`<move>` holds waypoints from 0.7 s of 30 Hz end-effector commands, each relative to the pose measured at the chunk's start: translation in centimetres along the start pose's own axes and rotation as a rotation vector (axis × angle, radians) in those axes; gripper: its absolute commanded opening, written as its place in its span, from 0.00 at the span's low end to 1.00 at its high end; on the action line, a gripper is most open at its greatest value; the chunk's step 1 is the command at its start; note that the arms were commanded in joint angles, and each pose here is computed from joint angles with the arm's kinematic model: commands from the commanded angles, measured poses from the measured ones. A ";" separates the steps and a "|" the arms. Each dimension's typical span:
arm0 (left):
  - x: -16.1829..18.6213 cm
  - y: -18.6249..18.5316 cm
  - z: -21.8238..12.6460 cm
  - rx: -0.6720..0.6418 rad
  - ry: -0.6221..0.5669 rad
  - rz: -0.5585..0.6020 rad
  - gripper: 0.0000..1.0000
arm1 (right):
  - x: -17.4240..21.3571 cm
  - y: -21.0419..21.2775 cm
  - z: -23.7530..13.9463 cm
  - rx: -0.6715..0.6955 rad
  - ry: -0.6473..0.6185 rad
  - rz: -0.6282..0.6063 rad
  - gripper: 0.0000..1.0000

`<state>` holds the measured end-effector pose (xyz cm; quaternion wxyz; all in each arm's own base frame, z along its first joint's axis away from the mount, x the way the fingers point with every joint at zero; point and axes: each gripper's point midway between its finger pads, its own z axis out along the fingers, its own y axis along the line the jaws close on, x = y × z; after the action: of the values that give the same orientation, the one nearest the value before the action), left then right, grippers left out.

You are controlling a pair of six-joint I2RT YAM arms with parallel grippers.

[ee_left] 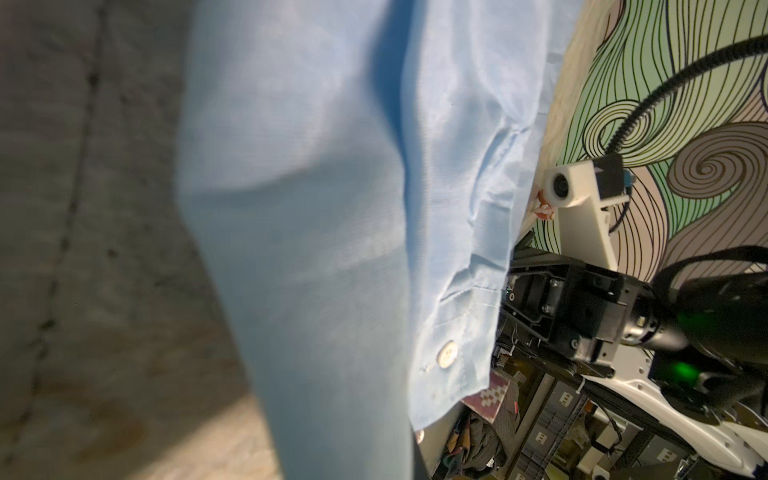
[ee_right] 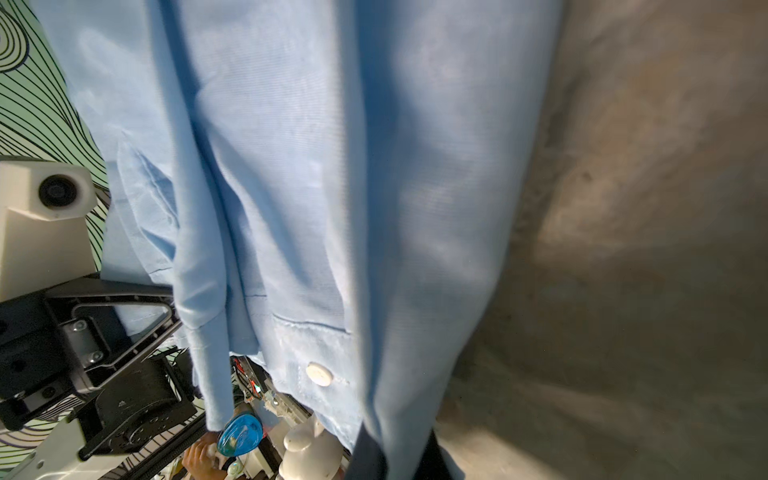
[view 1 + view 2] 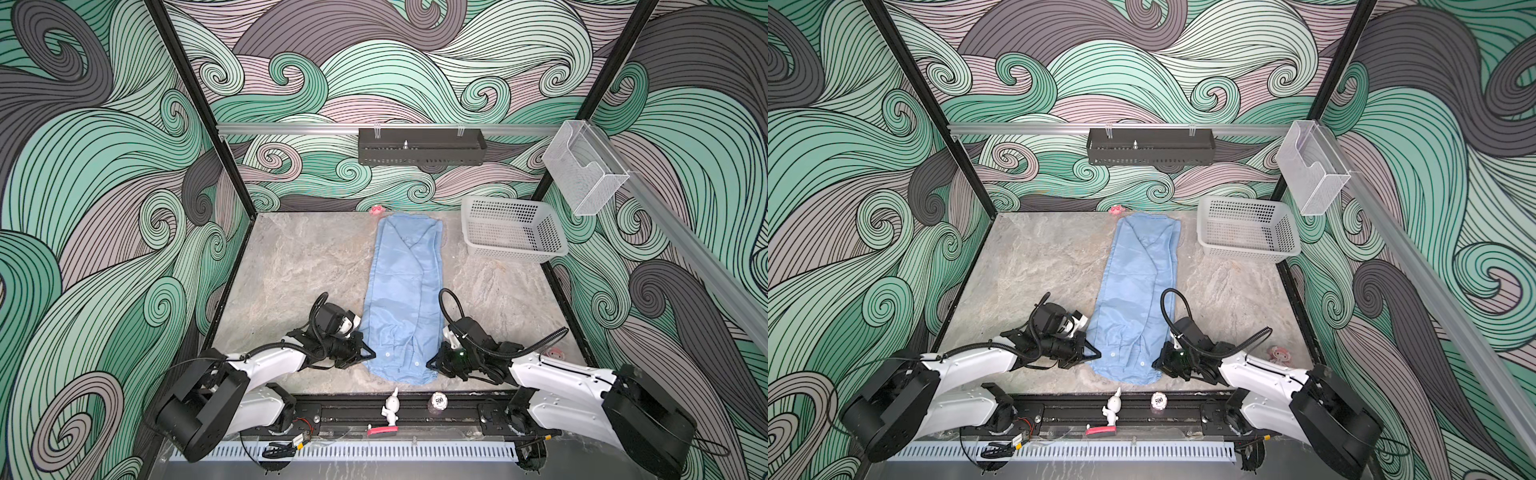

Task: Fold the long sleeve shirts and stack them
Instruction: 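Lift the near end and fold it over toward the collar with both grippers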

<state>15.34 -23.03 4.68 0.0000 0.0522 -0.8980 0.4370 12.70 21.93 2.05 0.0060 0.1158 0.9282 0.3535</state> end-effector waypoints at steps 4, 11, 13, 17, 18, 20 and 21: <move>2.0 0.5 0.1 -0.028 0.043 -0.026 0.00 | 1.2 -0.4 -0.6 0.027 0.044 0.064 0.03; 2.9 -0.1 -0.8 -0.055 0.054 -0.035 0.00 | 2.0 2.0 -2.9 -0.035 0.047 0.077 0.04; 3.0 -0.2 -1.4 -0.082 0.054 -0.028 0.00 | 2.2 2.1 -3.7 -0.038 0.037 0.079 0.03; 3.4 -0.8 -1.5 -0.066 0.074 -0.052 0.00 | 2.5 2.0 -4.2 -0.060 0.029 0.098 0.03; 3.5 -1.0 -1.5 -0.062 0.082 -0.057 0.00 | 2.6 2.0 -4.2 -0.061 0.032 0.102 0.03; 3.7 -1.4 -1.6 -0.052 0.090 -0.058 0.00 | 2.7 2.2 -4.4 -0.075 0.036 0.107 0.04; 3.7 -1.6 -1.7 -0.050 0.088 -0.059 0.00 | 2.7 2.4 -4.5 -0.088 0.034 0.102 0.05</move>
<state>12.04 -22.90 6.18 0.0405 0.0535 -0.9058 0.4183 10.90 21.72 7.48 -0.0071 0.1445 0.9037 0.4030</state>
